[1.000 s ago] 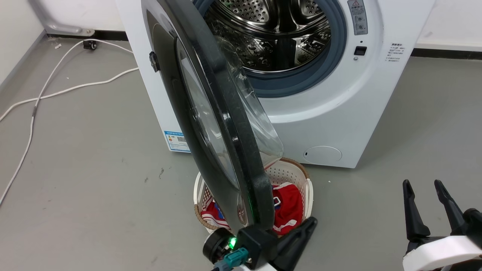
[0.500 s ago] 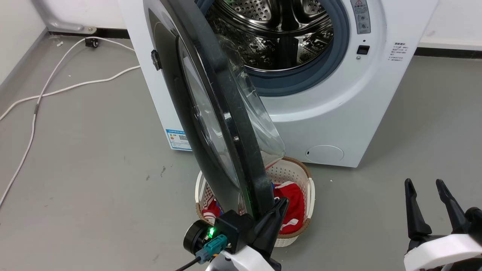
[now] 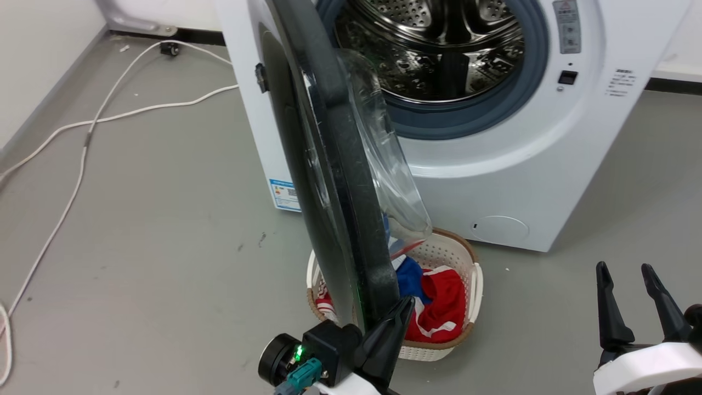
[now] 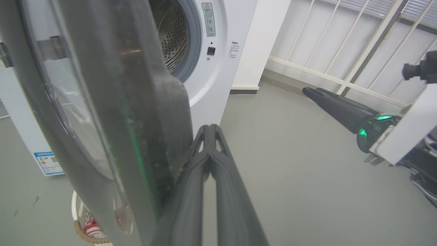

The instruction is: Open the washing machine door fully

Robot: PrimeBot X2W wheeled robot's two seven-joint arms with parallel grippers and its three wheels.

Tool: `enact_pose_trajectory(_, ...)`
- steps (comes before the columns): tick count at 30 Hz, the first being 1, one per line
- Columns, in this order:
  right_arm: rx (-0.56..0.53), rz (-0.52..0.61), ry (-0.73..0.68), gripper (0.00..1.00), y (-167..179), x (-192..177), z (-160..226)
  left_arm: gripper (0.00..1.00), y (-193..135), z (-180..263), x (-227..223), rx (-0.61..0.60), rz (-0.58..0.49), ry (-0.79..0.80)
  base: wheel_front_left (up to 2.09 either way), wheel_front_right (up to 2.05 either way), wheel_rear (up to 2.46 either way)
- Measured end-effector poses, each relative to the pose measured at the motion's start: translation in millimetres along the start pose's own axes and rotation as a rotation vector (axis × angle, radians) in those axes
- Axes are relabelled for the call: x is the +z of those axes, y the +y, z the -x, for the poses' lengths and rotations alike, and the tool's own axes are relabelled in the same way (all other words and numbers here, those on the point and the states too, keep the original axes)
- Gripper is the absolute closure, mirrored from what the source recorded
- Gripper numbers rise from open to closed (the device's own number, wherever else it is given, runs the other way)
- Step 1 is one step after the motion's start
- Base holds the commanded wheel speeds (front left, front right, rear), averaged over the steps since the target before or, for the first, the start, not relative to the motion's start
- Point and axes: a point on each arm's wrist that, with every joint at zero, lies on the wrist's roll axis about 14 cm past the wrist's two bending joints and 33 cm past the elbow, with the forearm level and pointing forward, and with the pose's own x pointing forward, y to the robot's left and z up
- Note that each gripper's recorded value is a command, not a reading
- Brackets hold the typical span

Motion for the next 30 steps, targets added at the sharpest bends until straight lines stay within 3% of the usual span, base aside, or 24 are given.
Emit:
enact_pose_trajectory(13,0.101,-0.001,0.012,0.00,34,-4,-24,1.00,31,27,11,0.162,0.002,-0.048,0.00,0.00,0.00)
enact_pose_trajectory(23,0.173,0.006,0.026,0.00,59,-7,-37,1.00,80,58,23,0.377,-0.004,-0.105,0.00,0.00,0.00)
enact_pose_trajectory(30,0.244,0.015,0.024,0.00,85,-6,-44,1.00,137,99,36,0.590,0.006,-0.190,0.00,0.00,0.00)
